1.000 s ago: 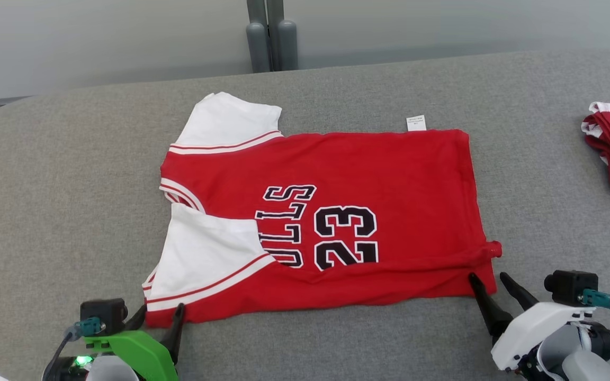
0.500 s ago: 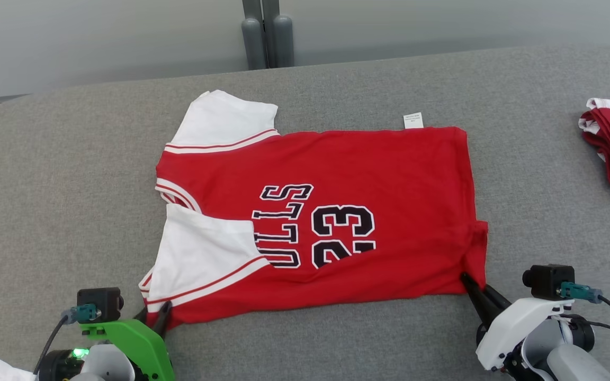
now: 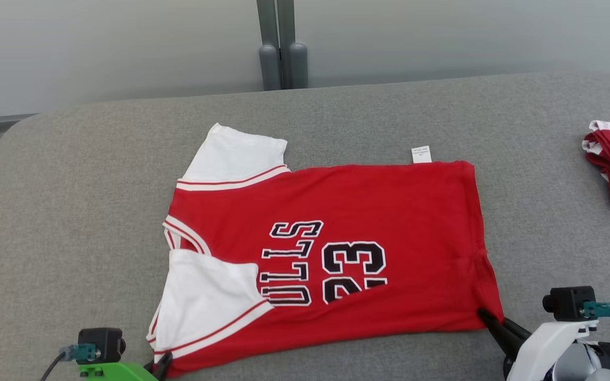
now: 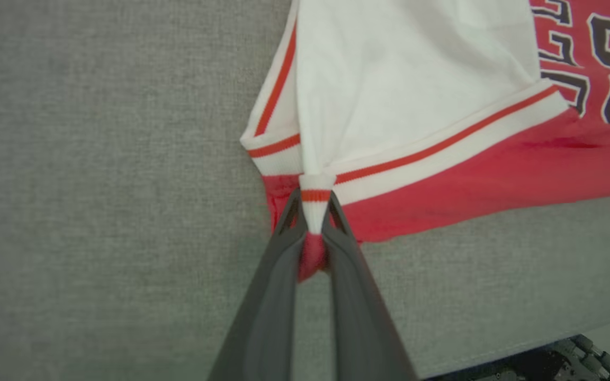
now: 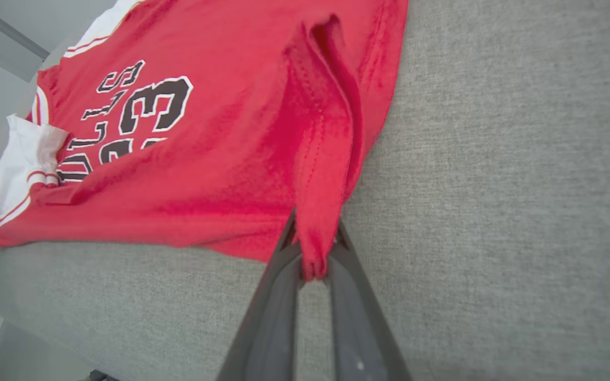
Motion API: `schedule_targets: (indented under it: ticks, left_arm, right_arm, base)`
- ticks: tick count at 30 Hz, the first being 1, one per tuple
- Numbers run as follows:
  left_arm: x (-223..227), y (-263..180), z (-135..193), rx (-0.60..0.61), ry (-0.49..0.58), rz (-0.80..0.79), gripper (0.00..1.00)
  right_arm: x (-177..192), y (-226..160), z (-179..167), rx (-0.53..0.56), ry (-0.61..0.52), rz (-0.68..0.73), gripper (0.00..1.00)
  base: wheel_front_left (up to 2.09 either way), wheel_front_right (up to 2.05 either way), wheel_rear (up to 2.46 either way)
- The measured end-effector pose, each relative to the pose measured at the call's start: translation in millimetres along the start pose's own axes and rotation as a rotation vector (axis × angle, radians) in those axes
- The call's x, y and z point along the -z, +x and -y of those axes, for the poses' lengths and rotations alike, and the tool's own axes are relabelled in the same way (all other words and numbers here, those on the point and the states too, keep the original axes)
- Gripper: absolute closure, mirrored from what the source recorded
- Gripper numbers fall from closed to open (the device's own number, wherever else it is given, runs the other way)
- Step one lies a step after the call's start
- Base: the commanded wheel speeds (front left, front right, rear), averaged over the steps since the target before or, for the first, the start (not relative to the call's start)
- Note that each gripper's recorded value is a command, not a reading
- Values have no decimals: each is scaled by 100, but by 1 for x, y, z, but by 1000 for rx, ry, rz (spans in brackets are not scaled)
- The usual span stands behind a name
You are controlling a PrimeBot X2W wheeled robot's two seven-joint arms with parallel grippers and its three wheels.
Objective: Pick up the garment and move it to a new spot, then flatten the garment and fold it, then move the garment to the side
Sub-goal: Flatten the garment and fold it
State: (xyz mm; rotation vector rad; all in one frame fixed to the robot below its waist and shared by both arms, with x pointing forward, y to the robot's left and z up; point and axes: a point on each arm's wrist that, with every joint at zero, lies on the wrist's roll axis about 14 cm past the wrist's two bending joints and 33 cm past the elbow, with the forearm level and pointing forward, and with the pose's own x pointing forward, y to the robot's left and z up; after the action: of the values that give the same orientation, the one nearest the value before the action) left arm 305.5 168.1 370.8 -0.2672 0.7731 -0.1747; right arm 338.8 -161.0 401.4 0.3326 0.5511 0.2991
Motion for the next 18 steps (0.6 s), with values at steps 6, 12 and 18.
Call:
schedule_targets:
  ticks: [6, 12, 18]
  left_arm:
    - [24, -24, 10, 13, -33, -97, 100]
    - [26, -36, 17, 20, -46, -128, 67]
    - [22, -36, 11, 11, -25, -131, 0]
  right_arm:
    - [14, -15, 9, 10, 26, -74, 100]
    - [25, -24, 14, 21, 62, -141, 6]
    - [16, -27, 18, 37, 81, -128, 0]
  base:
    - [0, 0, 0]
    - [0, 0, 0]
    - [0, 0, 0]
